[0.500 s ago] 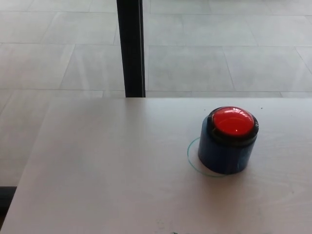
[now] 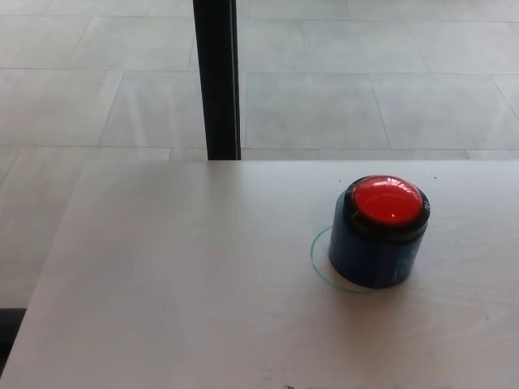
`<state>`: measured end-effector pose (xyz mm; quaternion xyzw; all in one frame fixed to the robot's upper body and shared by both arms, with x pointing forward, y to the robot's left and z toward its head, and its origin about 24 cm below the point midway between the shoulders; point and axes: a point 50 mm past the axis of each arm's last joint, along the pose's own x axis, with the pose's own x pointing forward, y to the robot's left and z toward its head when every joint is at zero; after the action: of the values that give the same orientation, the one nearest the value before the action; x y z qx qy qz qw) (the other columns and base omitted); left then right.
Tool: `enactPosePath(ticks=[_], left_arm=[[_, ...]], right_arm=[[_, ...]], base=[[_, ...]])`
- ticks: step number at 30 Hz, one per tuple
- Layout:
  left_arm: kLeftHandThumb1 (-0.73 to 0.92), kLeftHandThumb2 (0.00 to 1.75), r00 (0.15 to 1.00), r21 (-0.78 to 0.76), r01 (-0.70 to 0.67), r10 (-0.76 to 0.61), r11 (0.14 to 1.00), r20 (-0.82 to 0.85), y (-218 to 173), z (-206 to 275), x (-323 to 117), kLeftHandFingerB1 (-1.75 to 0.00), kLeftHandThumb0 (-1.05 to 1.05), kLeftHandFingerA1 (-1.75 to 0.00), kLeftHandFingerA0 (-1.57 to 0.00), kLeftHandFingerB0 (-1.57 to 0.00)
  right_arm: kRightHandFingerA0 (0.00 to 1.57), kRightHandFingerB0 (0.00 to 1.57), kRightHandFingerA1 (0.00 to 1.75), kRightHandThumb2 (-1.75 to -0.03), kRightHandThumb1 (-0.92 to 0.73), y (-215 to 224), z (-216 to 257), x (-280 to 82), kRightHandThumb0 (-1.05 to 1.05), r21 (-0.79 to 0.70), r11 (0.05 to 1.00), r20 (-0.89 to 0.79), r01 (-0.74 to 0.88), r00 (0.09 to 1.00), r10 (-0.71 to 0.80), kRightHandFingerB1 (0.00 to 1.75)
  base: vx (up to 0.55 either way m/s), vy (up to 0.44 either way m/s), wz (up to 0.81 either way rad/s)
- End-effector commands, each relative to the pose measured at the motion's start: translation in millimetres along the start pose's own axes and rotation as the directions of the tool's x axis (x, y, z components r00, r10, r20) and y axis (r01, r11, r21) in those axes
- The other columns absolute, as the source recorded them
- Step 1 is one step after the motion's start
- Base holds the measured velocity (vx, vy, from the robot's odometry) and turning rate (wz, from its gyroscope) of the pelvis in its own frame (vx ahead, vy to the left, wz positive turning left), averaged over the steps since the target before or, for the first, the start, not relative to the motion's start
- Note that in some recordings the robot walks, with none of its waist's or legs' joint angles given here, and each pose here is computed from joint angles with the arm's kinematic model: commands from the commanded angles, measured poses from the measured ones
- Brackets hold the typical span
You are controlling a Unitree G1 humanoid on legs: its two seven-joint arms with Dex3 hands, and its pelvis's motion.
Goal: The robot uses its right hand to press the red button kept in the middle of the desk
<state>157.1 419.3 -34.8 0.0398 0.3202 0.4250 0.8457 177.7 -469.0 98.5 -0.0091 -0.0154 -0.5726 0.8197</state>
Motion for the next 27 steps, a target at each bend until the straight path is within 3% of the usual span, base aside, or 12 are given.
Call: enactPosePath(ticks=[1, 2, 3, 4, 8, 10, 12, 15, 21, 22, 23, 27], left_arm=[[0.69, 1.10, 0.999, -0.048, -0.044, 0.044, 0.998, 0.014, 9.0, 6.1, 1.3, -1.24, -0.45, -1.61, -0.60, -0.46], [0.69, 1.10, 0.999, -0.012, -0.043, 0.043, 0.999, 0.017, 9.7, 6.2, 1.3, -1.22, -0.45, -1.54, -0.63, -0.50], [0.70, 1.08, 0.999, -0.021, -0.043, 0.043, 0.999, 0.009, 9.5, 6.0, 1.5, -1.25, -0.45, -1.51, -0.54, -0.46], [0.70, 1.09, 0.999, -0.032, -0.045, 0.045, 0.998, 0.012, 9.3, 5.7, 1.4, -1.24, -0.45, -1.53, -0.54, -0.46], [0.72, 1.09, 0.999, -0.061, -0.039, 0.040, 0.997, 0.010, 9.8, 5.4, 1.3, -1.24, -0.43, -1.59, -0.57, -0.44], [0.70, 1.11, 0.999, -0.059, -0.045, 0.045, 0.997, 0.006, 9.1, 5.0, 1.4, -1.25, -0.44, -1.59, -0.57, -0.44], [0.69, 1.12, 0.999, -0.022, -0.046, 0.047, 0.999, 0.016, 9.4, 6.1, 1.4, -1.24, -0.44, -1.55, -0.59, -0.49], [0.73, 1.06, 0.999, -0.018, -0.041, 0.041, 0.999, 0.012, 7.6, 6.4, 1.5, -1.24, -0.44, -1.49, -0.54, -0.48], [0.69, 1.11, 0.998, -0.051, -0.057, 0.058, 0.997, 0.010, 9.3, 4.8, 1.2, -1.22, -0.43, -1.53, -0.55, -0.46], [0.68, 1.11, 0.998, -0.051, -0.057, 0.058, 0.997, 0.010, 9.3, 4.8, 1.2, -1.22, -0.43, -1.53, -0.56, -0.47], [0.68, 1.12, 0.999, -0.092, -0.043, 0.044, 0.995, 0.013, 8.4, 4.8, 1.1, -1.23, -0.41, -1.57, -0.56, -0.43], [0.64, 1.13, 0.999, -0.031, -0.043, 0.044, 0.999, 0.013, 6.4, 5.7, 1.3, -1.24, -0.38, -1.57, -0.55, -0.47]], right_arm=[[1.40, 1.46, 1.33, -1.19, -0.43, 22.3, 73.4, 20.1, -0.27, 0.118, 0.989, 0.143, 0.087, 0.984, -0.104, 1.35], [1.40, 1.46, 1.33, -1.17, -0.38, 30.3, 84.9, 19.5, -0.26, 0.169, 0.985, 0.186, 0.034, 0.980, -0.065, 1.35], [1.40, 1.32, 1.44, -1.33, -0.34, 48.5, 107.9, 15.7, -0.72, 0.194, 0.981, 0.254, -0.022, 0.967, -0.028, 1.31], [1.42, 1.30, 1.45, -1.31, -0.35, 59.0, 120.3, 11.3, -0.72, 0.190, 0.980, 0.290, -0.053, 0.957, -0.004, 1.31], [1.35, 1.20, 1.47, -1.28, -0.34, 87.6, 149.9, 2.3, -0.64, 0.188, 0.973, 0.342, -0.135, 0.937, 0.064, 1.30], [1.18, 1.03, 1.68, -1.48, -0.20, 106.8, 167.4, -6.2, -0.44, 0.224, 0.944, 0.354, -0.243, 0.922, 0.154, 1.46], [1.06, 0.89, 1.75, -1.32, -0.42, 135.5, 186.1, -20.8, -0.17, 0.245, 0.885, 0.407, -0.397, 0.870, 0.277, 1.57], [0.96, 0.77, 1.75, -1.18, -0.57, 160.9, 199.9, -33.9, -0.11, 0.222, 0.806, 0.460, -0.550, 0.787, 0.410, 1.63], [0.94, 0.80, 1.75, -1.28, -0.49, 212.9, 217.8, -74.1, -0.07, 0.272, 0.621, 0.490, -0.735, 0.661, 0.568, 1.56], [1.02, 0.99, 1.53, -1.10, -0.38, 213.0, 217.9, -74.1, -0.05, 0.272, 0.620, 0.490, -0.736, 0.661, 0.569, 1.26], [0.93, 0.81, 1.75, -1.24, -0.50, 219.7, 217.4, -82.0, -0.09, 0.267, 0.598, 0.493, -0.755, 0.641, 0.588, 1.57], [0.94, 0.82, 1.75, -1.23, -0.51, 245.6, 210.3, -116.4, -0.13, 0.246, 0.517, 0.483, -0.820, 0.566, 0.668, 1.55]], base=[[0.00, 0.000, 0.00], [0.00, 0.000, 0.00], [0.00, 0.000, 0.00], [0.00, 0.000, 0.00], [0.00, 0.000, 0.00], [0.00, 0.000, 0.00], [0.00, 0.000, 0.00], [0.00, 0.000, 0.00], [0.00, 0.000, 0.00], [0.00, 0.000, 0.00], [0.00, 0.000, 0.00], [0.00, 0.000, 0.00]])
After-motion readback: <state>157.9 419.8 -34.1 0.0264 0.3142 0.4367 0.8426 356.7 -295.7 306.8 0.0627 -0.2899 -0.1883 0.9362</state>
